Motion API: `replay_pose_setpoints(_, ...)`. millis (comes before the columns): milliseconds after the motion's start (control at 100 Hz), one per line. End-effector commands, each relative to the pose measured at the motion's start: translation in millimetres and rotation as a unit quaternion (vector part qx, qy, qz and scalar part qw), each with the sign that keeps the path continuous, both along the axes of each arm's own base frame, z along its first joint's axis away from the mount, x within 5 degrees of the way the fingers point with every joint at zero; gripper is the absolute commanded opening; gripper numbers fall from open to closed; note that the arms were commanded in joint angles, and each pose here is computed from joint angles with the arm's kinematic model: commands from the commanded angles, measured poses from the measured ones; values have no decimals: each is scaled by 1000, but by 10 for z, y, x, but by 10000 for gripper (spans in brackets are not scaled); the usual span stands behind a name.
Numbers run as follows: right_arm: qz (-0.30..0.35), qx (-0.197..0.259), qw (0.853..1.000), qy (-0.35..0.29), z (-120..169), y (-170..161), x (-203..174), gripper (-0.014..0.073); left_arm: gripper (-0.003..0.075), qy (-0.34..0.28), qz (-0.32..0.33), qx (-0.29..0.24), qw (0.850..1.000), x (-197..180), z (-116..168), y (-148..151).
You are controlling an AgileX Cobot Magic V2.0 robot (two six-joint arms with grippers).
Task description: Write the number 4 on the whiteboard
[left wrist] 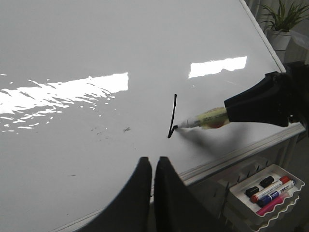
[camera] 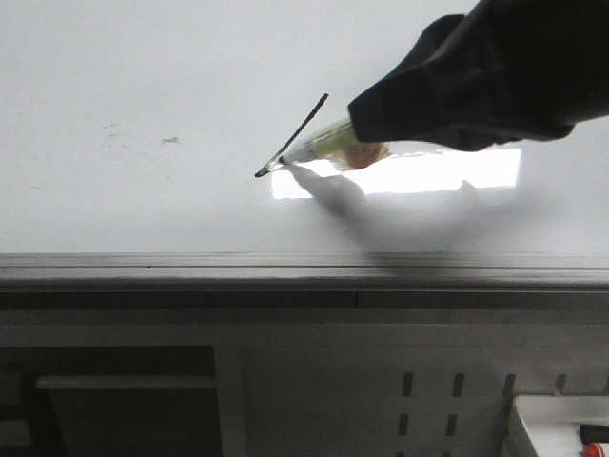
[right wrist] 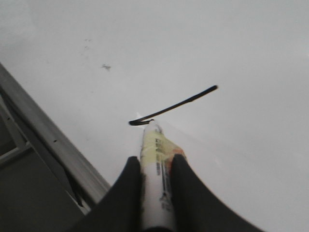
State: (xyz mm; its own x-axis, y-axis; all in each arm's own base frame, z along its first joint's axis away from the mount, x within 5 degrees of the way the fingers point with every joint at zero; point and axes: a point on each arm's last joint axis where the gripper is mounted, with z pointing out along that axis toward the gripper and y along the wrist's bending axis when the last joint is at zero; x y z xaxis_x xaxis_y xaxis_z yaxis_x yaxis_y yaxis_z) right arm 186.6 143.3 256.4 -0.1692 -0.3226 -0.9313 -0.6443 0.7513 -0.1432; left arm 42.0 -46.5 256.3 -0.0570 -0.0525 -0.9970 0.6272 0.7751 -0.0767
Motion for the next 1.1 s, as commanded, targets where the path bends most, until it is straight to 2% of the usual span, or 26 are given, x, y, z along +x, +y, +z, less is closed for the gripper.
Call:
replay_pose_setpoints(0,-35,26,999,-16,182,-134,48,-42,-20,-7,12,-26,1000,5,113,19)
replay_pose_setpoints(150,-57,12,998,3,208,-291,-14,-42,-20,-7,12,-26,1000,5,113,19)
replay_pose_setpoints(420,-78,17,997,-5,151,-478,-156,-42,-20,-7,12,-26,1000,5,113,19)
replay_pose_setpoints(610,-74,41,996,-41,243,-451,-141,-43,-20,-7,12,-26,1000,5,113,19)
replay_pose_setpoints(810,-14,75,993,-87,586,-240,-242,-43,-20,-6,10,-25,1000,3,111,16)
replay_pose_setpoints(900,5,79,992,-93,665,-142,-235,-43,-20,-5,8,-25,1000,1,109,13)
replay_pose_setpoints(1090,-5,72,994,-86,643,-105,-119,-43,-20,-5,8,-25,1000,1,109,13)
